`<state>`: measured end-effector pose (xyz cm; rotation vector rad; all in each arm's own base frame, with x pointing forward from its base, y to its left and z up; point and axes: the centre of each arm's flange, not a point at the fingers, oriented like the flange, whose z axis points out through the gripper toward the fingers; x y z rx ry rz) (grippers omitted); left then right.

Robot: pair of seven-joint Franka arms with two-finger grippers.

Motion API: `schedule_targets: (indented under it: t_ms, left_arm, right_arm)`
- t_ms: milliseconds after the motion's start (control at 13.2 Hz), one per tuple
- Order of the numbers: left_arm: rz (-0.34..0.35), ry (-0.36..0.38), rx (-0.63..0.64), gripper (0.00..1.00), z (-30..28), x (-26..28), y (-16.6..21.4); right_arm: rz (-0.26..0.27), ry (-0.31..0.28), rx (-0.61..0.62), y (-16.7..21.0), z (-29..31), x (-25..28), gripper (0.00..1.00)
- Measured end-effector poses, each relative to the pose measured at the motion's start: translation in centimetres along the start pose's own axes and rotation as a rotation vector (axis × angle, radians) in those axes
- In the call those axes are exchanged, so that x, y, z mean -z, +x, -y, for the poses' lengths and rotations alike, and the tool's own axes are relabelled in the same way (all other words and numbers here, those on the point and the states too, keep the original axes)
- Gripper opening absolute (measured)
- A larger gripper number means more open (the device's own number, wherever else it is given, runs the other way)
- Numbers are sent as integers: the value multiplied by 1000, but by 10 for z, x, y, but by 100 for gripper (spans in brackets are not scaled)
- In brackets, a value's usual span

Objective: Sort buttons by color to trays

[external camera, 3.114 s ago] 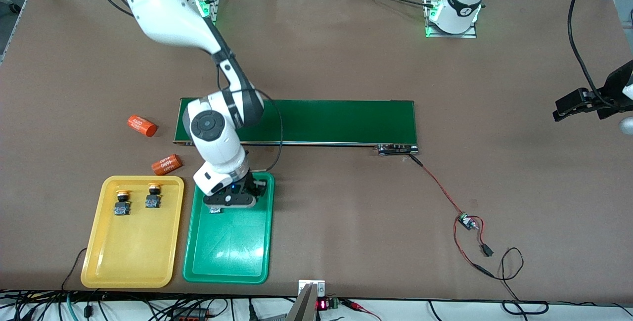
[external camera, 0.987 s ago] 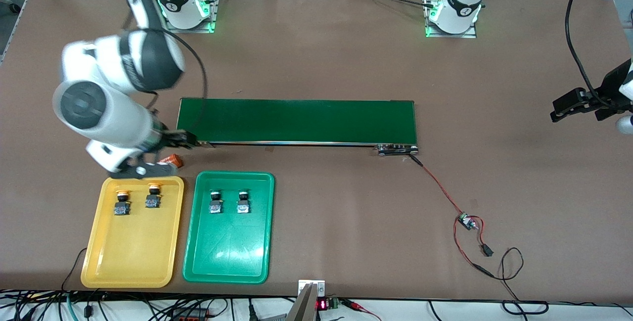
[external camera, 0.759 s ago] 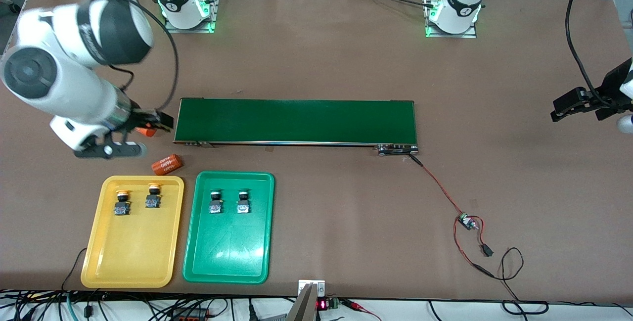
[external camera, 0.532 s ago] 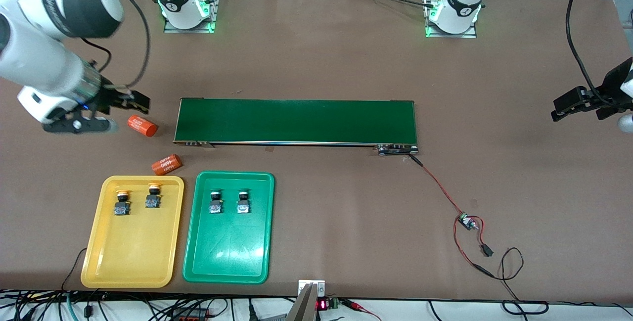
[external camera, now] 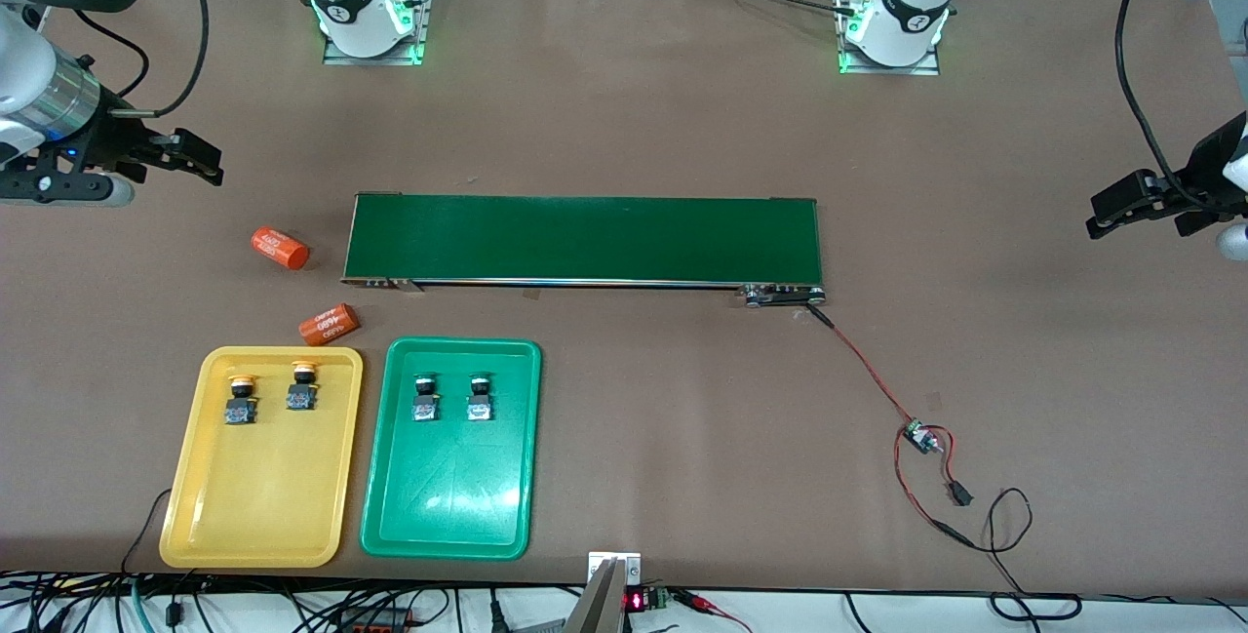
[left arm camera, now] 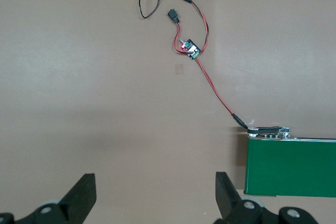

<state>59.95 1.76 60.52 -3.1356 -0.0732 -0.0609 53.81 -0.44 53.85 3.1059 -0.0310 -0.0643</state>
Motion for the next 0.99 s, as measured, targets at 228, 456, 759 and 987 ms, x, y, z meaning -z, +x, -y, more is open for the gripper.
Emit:
schedule_targets:
  t_ms: [228, 456, 759, 987]
  left_arm:
    - [0, 0, -4, 100, -2, 0, 0]
    - [0, 0, -5, 100, -2, 0, 0]
    - [1, 0, -7, 100, -3, 2, -2]
    - [0, 0, -9, 100, -4, 4, -3]
  right_arm:
    - [13, 10, -32, 7, -23, 25, 100]
    - [5, 22, -24, 5, -21, 42, 100]
    - [6, 42, 0, 5, -5, 43, 100]
    - [6, 42, 0, 5, -5, 43, 100]
